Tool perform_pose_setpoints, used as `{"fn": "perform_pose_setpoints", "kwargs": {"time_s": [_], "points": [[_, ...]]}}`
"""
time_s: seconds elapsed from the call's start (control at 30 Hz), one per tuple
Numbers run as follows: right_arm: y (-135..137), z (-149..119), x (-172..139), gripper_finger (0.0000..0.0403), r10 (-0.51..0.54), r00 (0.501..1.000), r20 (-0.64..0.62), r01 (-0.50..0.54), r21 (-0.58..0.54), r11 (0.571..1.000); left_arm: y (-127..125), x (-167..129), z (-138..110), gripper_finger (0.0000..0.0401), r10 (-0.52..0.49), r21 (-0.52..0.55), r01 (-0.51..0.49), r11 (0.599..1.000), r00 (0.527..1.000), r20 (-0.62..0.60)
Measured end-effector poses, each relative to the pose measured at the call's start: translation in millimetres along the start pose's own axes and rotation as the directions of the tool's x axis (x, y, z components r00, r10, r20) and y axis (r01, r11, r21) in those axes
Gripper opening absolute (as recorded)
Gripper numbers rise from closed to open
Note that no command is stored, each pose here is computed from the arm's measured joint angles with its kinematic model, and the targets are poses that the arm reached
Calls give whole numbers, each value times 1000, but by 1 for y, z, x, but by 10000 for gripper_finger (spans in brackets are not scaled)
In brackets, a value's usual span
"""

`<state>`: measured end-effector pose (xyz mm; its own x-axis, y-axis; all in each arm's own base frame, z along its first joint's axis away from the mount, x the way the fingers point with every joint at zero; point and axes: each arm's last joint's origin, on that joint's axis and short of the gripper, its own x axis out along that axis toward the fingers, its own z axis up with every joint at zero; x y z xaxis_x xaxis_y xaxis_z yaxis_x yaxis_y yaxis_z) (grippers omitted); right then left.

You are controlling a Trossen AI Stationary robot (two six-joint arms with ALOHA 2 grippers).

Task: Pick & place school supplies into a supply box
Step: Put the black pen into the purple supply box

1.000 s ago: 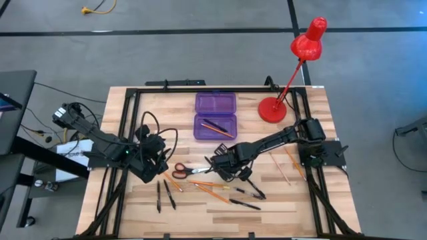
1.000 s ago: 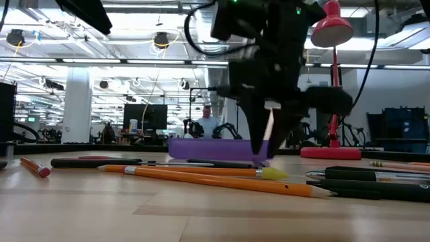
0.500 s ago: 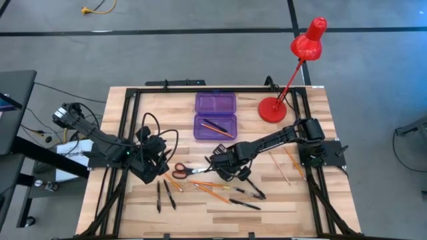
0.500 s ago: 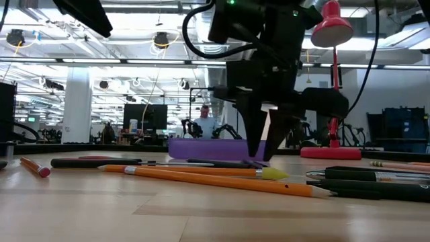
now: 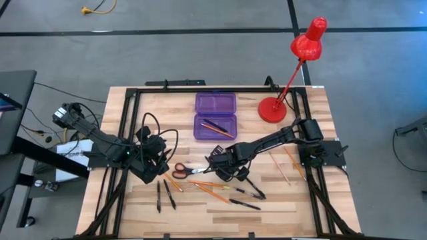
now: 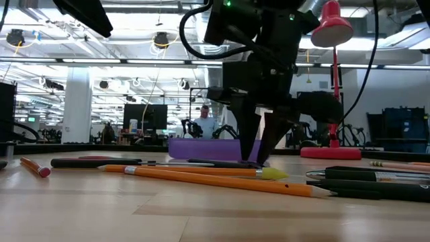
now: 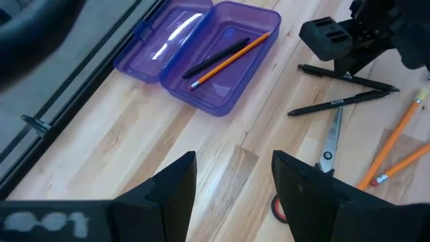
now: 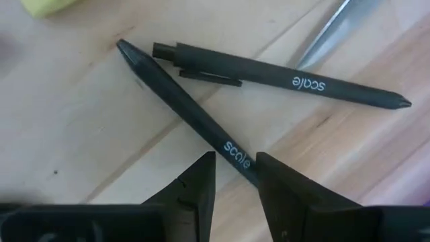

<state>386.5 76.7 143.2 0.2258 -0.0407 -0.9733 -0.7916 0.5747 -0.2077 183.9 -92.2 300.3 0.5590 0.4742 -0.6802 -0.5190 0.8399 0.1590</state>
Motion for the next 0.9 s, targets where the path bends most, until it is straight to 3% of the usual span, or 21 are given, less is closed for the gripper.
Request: {"fn": "perform_pose_setpoints", "kwargs": {"time_s": [0.23, 0.47, 0.9], "points": [[-2, -4, 5, 91, 66, 998, 21, -67, 89, 994, 0, 0, 0, 185, 3, 0, -3, 1000, 1000, 4], [-5, -8, 6, 12, 116, 992, 58, -127, 246, 961, 1, 0, 1, 185, 22, 1, -22, 1000, 999, 29], [-3, -6, -5, 7, 144, 988, 57, -154, 455, 877, 1, 0, 2, 185, 41, 16, -42, 999, 998, 53]]}}
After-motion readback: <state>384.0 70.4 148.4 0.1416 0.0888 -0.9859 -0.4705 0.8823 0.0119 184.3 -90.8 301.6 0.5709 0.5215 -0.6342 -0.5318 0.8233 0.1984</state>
